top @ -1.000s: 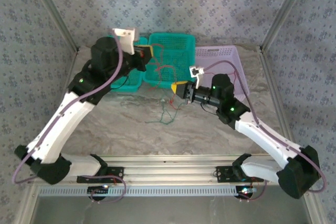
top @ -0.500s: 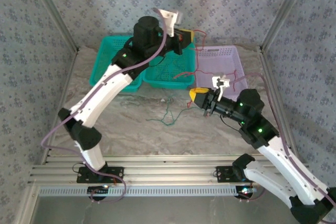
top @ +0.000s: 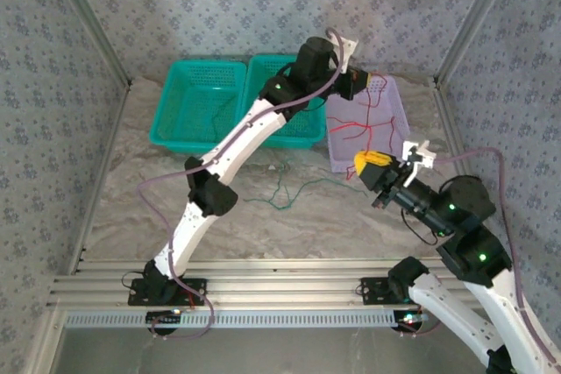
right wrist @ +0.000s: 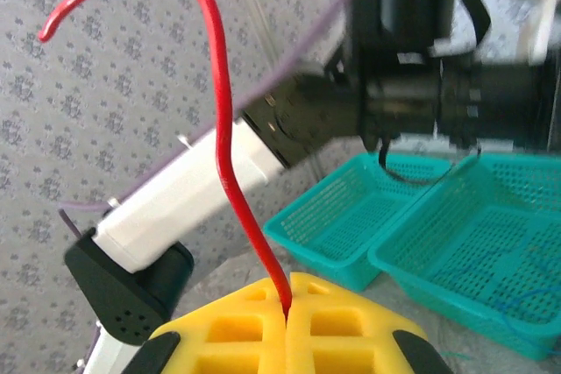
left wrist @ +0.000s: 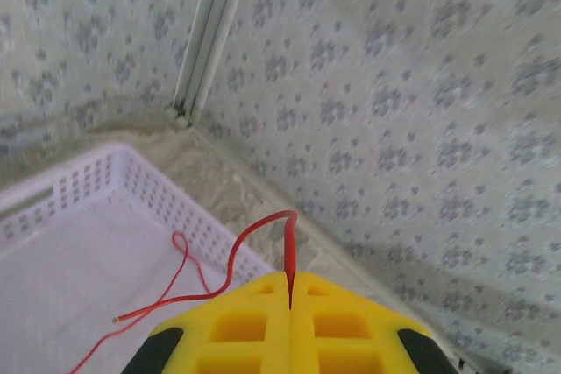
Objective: Untangle the cables
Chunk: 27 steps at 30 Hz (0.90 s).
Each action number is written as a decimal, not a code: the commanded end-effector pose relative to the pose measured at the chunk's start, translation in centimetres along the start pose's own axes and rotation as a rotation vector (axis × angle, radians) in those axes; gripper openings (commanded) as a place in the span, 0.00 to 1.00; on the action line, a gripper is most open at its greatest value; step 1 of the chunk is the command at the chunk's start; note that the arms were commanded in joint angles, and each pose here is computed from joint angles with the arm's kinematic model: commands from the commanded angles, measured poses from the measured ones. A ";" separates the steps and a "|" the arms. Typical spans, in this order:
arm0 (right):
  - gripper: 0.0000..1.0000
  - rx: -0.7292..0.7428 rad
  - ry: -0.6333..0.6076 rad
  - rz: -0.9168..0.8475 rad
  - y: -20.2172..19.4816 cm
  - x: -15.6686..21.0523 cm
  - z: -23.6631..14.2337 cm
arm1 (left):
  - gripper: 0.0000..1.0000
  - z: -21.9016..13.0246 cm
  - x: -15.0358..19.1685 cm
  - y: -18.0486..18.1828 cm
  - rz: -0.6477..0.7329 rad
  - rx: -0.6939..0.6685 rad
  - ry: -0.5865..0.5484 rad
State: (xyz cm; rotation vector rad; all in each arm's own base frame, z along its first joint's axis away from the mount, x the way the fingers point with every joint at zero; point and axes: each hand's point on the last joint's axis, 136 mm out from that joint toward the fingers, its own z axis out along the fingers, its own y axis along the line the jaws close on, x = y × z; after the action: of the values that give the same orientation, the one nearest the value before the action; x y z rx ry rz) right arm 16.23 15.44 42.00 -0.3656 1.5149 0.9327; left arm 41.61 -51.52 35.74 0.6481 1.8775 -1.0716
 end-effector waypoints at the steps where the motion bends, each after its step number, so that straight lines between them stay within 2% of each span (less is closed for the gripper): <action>1: 0.00 0.078 -0.028 -0.041 -0.6 -1.2 -1.7 | 0.00 0.6 0.2 0.9 -0.017 -0.027 -0.006; 8: 0.00 0.115 -0.047 -0.058 -0.8 -2.0 -3.0 | 0.00 4.8 4.8 3.1 -0.113 -0.013 0.054; 17: 0.00 0.111 -0.055 -0.062 -0.8 -2.1 -2.8 | 0.02 8.0 9.1 5.0 -0.137 -0.042 0.101; 20: 0.00 0.121 -0.053 -0.064 -1.0 -2.0 -2.8 | 0.13 8.2 9.9 5.3 -0.139 -0.047 0.122; 22: 0.00 0.131 -0.055 -0.066 -1.1 -2.0 -2.8 | 0.24 8.0 9.6 5.1 -0.137 -0.044 0.118; 24: 0.00 0.144 -0.060 -0.064 -1.4 -2.0 -2.8 | 0.40 7.5 8.4 4.6 -0.132 -0.034 0.093; 27: 0.00 0.167 -0.065 -0.056 -1.9 -2.0 -2.7 | 0.53 6.5 6.3 3.3 -0.115 -0.016 0.055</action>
State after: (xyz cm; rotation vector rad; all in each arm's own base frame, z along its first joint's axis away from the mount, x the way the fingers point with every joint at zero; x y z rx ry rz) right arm 15.88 12.46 42.66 -0.2837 1.5172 0.7969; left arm 44.52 -55.30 21.22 0.5574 2.1174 -1.0720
